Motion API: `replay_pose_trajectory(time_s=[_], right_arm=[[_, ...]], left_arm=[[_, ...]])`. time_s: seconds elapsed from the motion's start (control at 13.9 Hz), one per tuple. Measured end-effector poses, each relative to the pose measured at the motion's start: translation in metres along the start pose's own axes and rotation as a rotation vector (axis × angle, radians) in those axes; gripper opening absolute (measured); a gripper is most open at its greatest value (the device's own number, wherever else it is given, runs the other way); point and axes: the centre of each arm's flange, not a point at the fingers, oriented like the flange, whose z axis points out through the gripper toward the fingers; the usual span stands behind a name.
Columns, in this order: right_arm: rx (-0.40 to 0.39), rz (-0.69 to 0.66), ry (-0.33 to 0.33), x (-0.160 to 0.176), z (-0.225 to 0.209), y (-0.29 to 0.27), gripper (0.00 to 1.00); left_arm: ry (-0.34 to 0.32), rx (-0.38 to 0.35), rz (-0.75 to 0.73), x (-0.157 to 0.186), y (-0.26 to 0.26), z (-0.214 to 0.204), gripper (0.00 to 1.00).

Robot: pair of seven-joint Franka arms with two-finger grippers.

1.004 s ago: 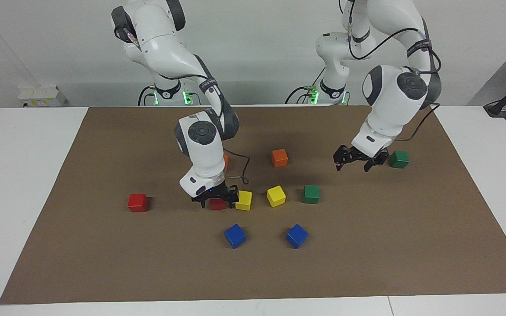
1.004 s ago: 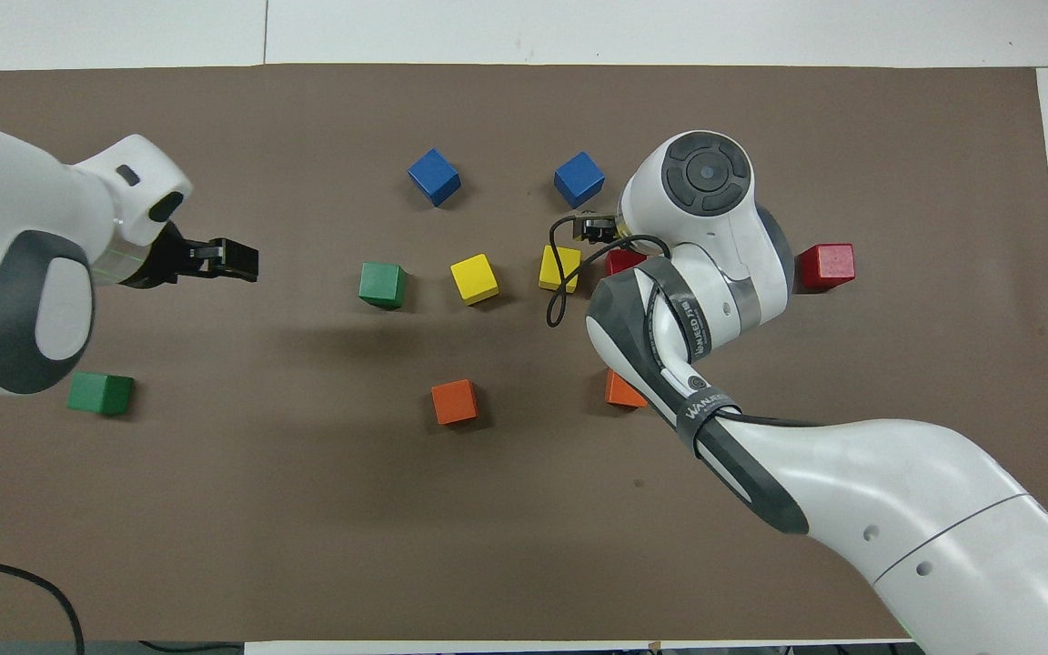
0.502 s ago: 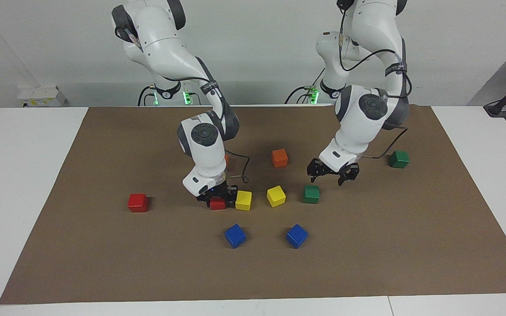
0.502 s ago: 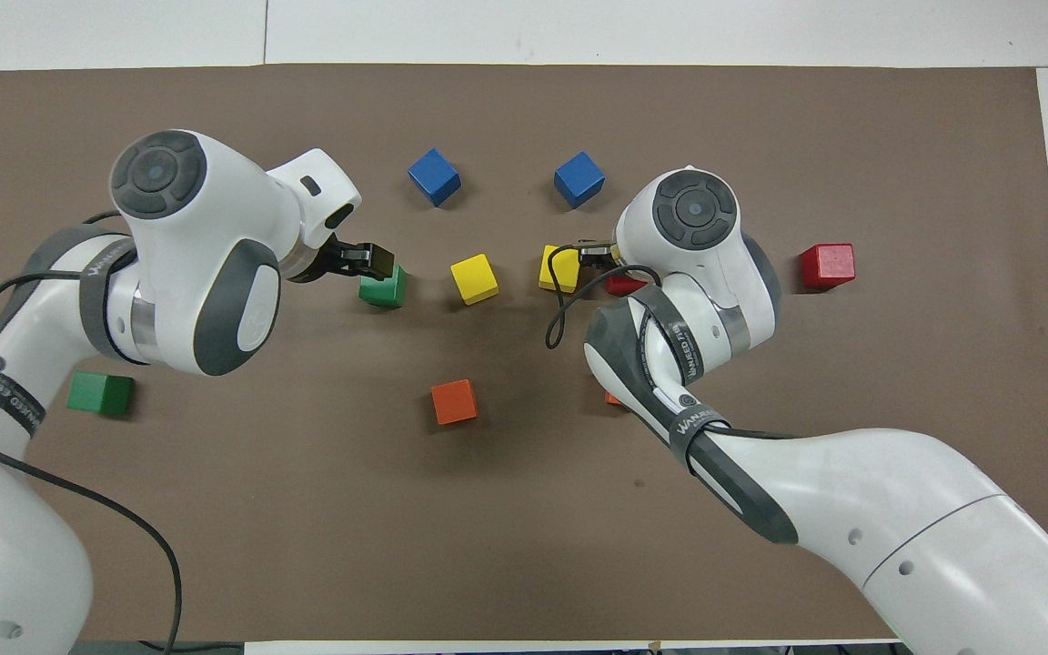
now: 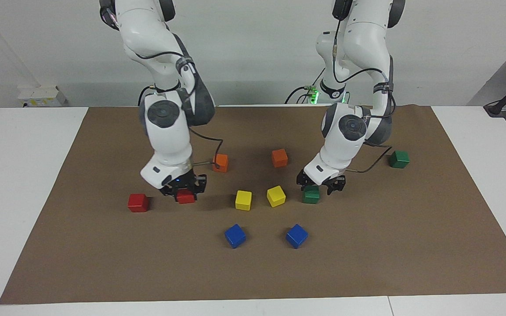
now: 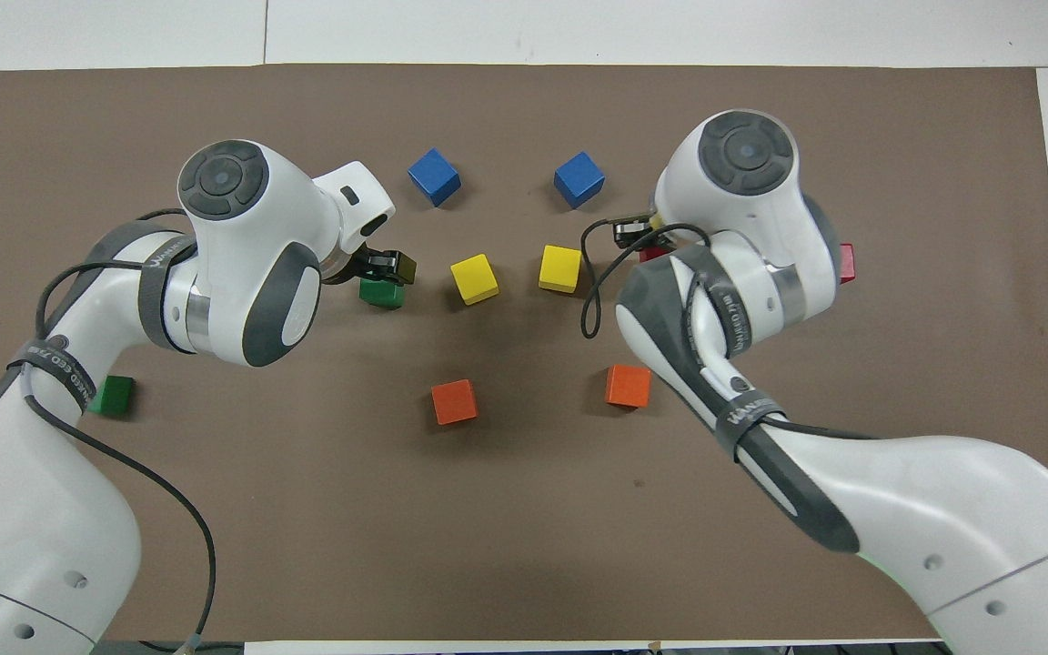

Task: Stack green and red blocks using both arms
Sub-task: 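Lift green with the left gripper while the right gripper carries red outward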

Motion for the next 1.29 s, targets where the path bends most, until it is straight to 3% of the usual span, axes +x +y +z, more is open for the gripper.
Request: replay_pose_trajectory(time_s=[0.29, 0.65, 0.79, 0.86, 0.93, 1.0, 1.29], right_arm=[[-0.013, 0.02, 0.002, -0.006, 0.008, 0.109, 0.55], [0.01, 0.017, 0.043, -0.02, 0.051, 0.126, 0.55], [0.025, 0.029, 0.038, -0.023, 0.058, 0.12, 0.55], [0.027, 0.039, 0.034, -0.024, 0.06, 0.118, 0.55], [0.028, 0.046, 0.03, -0.026, 0.061, 0.116, 0.55], [0.028, 0.048, 0.023, -0.028, 0.063, 0.115, 0.55], [0.027, 0.063, 0.004, -0.037, 0.069, 0.123, 0.55]], left_arm=[[-0.015, 0.02, 0.035, 0.0, 0.007, 0.016, 1.0], [-0.016, 0.02, 0.048, -0.002, 0.005, 0.029, 1.0], [-0.013, 0.02, 0.049, -0.002, 0.005, 0.031, 0.81], [-0.016, 0.02, 0.049, -0.003, 0.005, 0.032, 0.81], [-0.018, 0.021, 0.05, -0.004, 0.005, 0.033, 0.74], [-0.022, 0.021, 0.051, -0.004, 0.005, 0.033, 0.59], [-0.044, 0.025, 0.048, -0.005, 0.004, 0.032, 0.55]])
